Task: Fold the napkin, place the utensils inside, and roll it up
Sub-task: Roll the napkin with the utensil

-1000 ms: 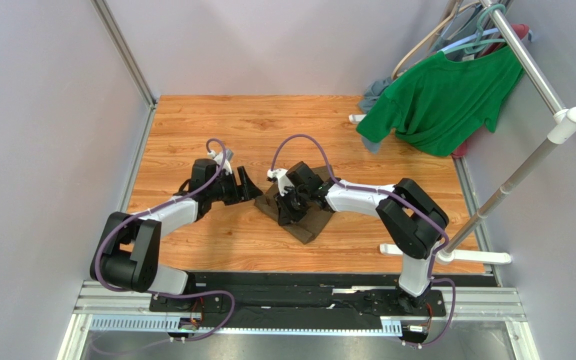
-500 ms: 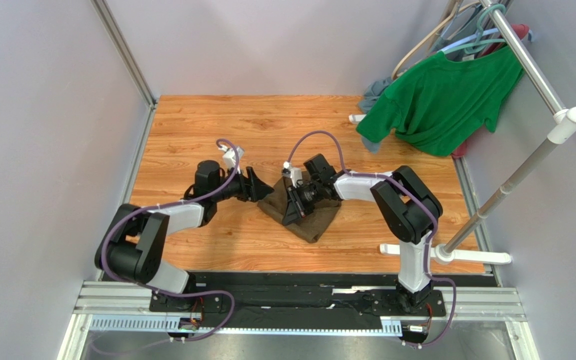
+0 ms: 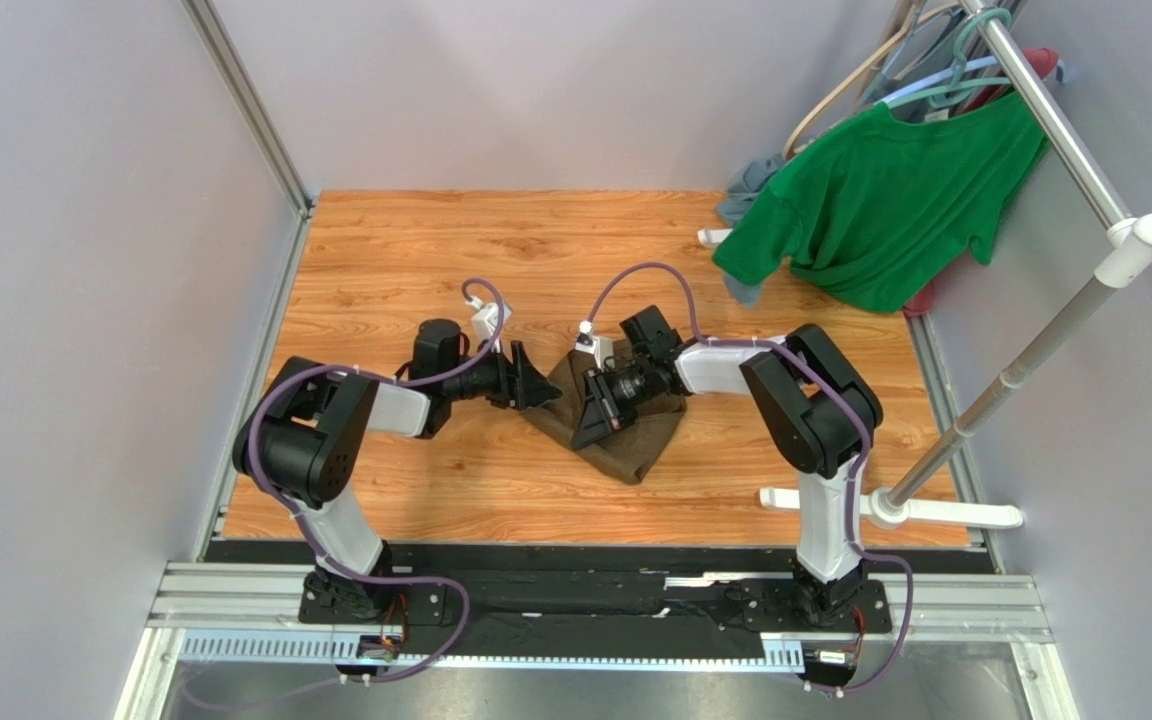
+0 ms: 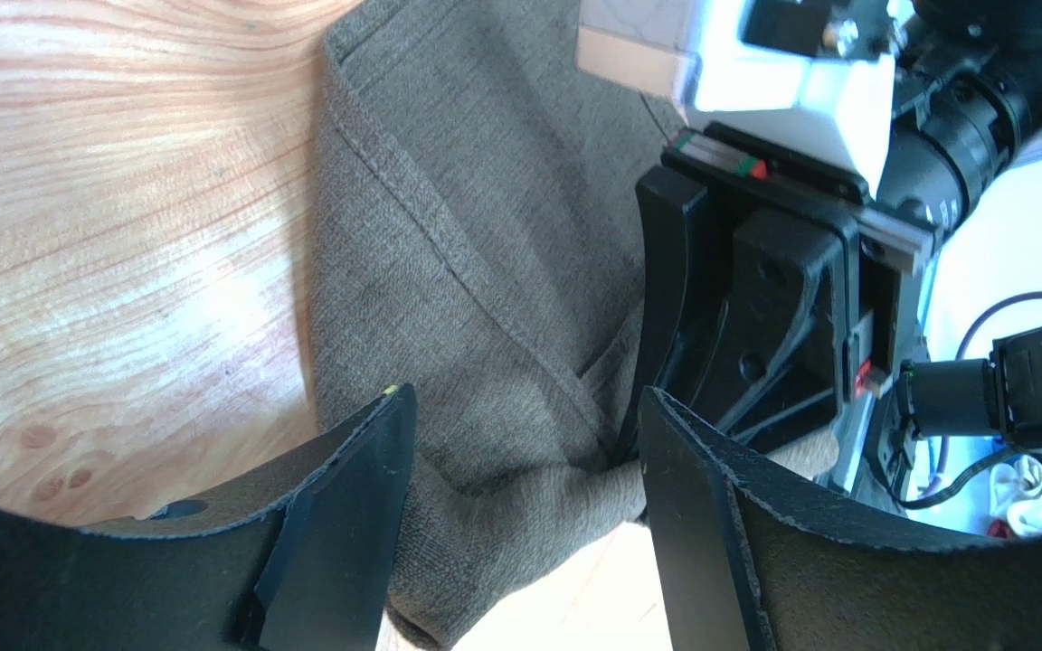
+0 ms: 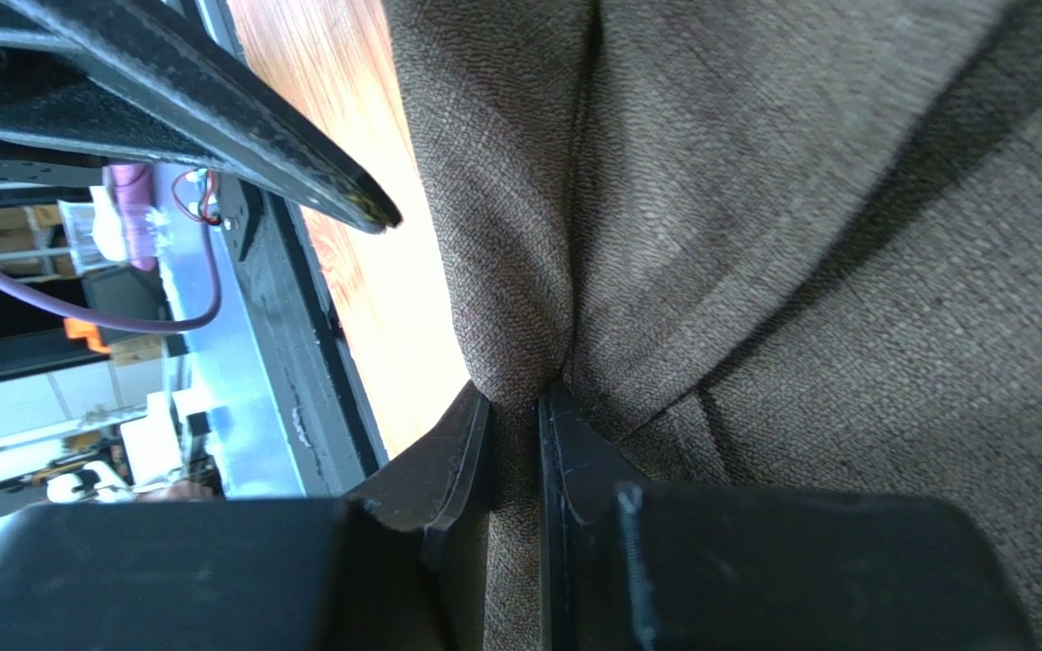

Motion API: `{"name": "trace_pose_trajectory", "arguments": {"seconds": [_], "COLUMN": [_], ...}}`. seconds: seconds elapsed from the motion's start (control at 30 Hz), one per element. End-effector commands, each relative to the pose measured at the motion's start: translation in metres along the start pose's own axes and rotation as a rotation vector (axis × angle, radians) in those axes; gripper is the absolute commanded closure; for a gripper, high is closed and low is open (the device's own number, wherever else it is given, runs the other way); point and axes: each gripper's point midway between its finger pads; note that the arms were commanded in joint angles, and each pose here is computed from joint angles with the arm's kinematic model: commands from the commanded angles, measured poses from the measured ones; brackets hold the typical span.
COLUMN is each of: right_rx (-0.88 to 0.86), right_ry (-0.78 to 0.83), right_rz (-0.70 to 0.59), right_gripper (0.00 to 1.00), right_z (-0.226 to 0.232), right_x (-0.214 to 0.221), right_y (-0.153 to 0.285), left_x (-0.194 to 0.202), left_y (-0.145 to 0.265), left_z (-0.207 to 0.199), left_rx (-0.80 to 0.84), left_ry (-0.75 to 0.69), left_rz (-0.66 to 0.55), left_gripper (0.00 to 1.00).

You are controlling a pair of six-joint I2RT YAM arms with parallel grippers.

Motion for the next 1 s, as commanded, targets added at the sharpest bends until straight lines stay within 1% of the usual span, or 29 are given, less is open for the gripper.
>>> {"name": "trace_pose_trajectory", "arguments": {"seconds": [0.0, 0.27, 0.4, 0.57, 0.6, 0.63, 0.73, 0.77, 0.87, 0.9, 0.97], "right_rx": [0.074, 0.102, 0.107, 0.115, 0.116, 0.116, 0.119, 0.119, 0.12, 0.12, 0.122], "right_ry": [-0.059, -0.112, -0.135, -0.163, -0.163, -0.168, -0.171, -0.172, -0.176, -0.175, -0.176], "right_rz": [-0.003, -0.015, -0.021, -0.017, -0.021, -0.018, -0.017, -0.019, -0.02, -0.017, -0.018], "right_gripper": [1.0, 1.0, 1.0, 1.0, 1.0, 1.0, 1.0, 1.0, 1.0, 1.0, 1.0], "right_z": [-0.031, -0.048, -0.052, -0.058, -0.059, -0.059, -0.061, -0.061, -0.062, -0.062, -0.063], "right_x": [0.004, 0.004, 0.003, 0.006, 0.005, 0.006, 0.007, 0.006, 0.006, 0.006, 0.006], "right_y": [0.002, 0.002, 0.002, 0.002, 0.003, 0.003, 0.002, 0.003, 0.003, 0.002, 0.002], "left_x": [0.001, 0.013, 0.01, 0.007, 0.0, 0.002, -0.01, -0.012, -0.011, -0.006, -0.003], "left_y": [0.001, 0.008, 0.015, 0.022, 0.026, 0.031, 0.046, 0.048, 0.049, 0.048, 0.046], "left_z": [-0.007, -0.016, -0.02, -0.014, -0.016, -0.005, -0.005, -0.006, -0.009, -0.007, -0.009], "left_rx": [0.036, 0.07, 0.055, -0.023, -0.041, -0.121, -0.19, -0.196, -0.192, -0.193, -0.179], "left_ry": [-0.027, -0.034, -0.068, -0.088, -0.103, -0.09, -0.13, -0.151, -0.173, -0.163, -0.16], "left_rz": [0.014, 0.036, 0.01, -0.032, -0.059, -0.084, -0.153, -0.157, -0.117, -0.093, -0.076], "left_gripper": [0.31, 0.32, 0.3, 0.27, 0.24, 0.23, 0.21, 0.21, 0.23, 0.27, 0.29]}}
Point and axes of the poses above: each gripper's point midway between its finger pads, its own y axis back along the fingers, its own z axis along the line the jaws close on, x = y × z, and after that the axes turned 5 degrees about -y, right-handed
